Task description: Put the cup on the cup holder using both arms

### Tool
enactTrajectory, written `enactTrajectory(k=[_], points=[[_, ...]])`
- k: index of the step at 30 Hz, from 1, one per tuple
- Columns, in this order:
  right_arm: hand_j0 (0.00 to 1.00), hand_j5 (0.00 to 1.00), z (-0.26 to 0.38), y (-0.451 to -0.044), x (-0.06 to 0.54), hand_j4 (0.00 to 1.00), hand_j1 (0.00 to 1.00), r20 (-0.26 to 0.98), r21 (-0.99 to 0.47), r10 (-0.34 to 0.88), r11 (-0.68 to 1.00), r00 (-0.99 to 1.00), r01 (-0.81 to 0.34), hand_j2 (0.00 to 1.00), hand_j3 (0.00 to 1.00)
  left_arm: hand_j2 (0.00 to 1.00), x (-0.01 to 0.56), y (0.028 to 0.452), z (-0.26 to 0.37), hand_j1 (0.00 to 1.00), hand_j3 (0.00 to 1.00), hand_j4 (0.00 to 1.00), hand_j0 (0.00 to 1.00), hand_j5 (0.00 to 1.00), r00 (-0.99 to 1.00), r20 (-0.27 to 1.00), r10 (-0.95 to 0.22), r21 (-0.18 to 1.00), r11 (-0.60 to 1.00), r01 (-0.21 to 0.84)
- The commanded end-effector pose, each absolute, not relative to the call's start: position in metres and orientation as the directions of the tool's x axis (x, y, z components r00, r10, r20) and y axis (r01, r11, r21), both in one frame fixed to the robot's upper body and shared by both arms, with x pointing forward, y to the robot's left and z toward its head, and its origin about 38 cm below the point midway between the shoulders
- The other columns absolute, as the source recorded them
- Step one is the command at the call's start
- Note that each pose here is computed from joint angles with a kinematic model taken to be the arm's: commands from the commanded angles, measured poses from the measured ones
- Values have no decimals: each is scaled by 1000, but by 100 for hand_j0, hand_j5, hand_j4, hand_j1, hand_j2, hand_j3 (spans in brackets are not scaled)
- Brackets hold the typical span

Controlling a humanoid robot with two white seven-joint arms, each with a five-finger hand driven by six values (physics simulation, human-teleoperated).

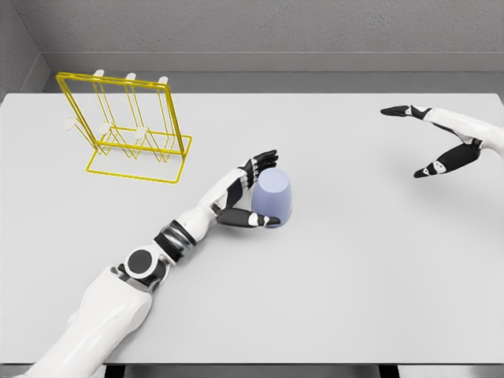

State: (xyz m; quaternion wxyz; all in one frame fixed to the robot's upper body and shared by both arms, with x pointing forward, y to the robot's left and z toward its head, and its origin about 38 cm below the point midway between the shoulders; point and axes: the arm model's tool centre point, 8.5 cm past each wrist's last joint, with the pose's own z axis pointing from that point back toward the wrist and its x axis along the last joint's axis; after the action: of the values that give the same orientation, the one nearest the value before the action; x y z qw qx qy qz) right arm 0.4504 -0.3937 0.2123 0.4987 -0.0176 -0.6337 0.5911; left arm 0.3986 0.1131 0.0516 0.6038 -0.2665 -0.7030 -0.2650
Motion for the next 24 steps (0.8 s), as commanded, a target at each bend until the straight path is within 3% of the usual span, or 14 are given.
enactTrajectory(k=[1,8,10,15,24], points=[[100,100,212,-393,451,100,100,618,-763,607,308,-500,-569,100,100,100,400,112,54,100,100,100,100,100,-133,989,59,50,718,694],[100,100,212,-392,451,100,100,617,-764,607,306,-501,-569,100,100,99,400,106,53,99,99,99,99,99,-126,990,66,41,716,697],[100,100,212,-392,451,100,100,616,-764,607,306,-501,-569,100,100,85,400,106,53,85,85,85,85,85,-128,990,65,43,713,699],[100,100,213,-392,450,100,100,616,-764,606,302,-504,-570,100,100,63,398,104,53,63,63,63,63,63,-128,990,66,43,712,701],[100,100,214,-390,451,100,100,615,-765,604,301,-507,-569,100,100,40,395,103,53,40,40,40,40,40,-132,989,72,46,691,722]])
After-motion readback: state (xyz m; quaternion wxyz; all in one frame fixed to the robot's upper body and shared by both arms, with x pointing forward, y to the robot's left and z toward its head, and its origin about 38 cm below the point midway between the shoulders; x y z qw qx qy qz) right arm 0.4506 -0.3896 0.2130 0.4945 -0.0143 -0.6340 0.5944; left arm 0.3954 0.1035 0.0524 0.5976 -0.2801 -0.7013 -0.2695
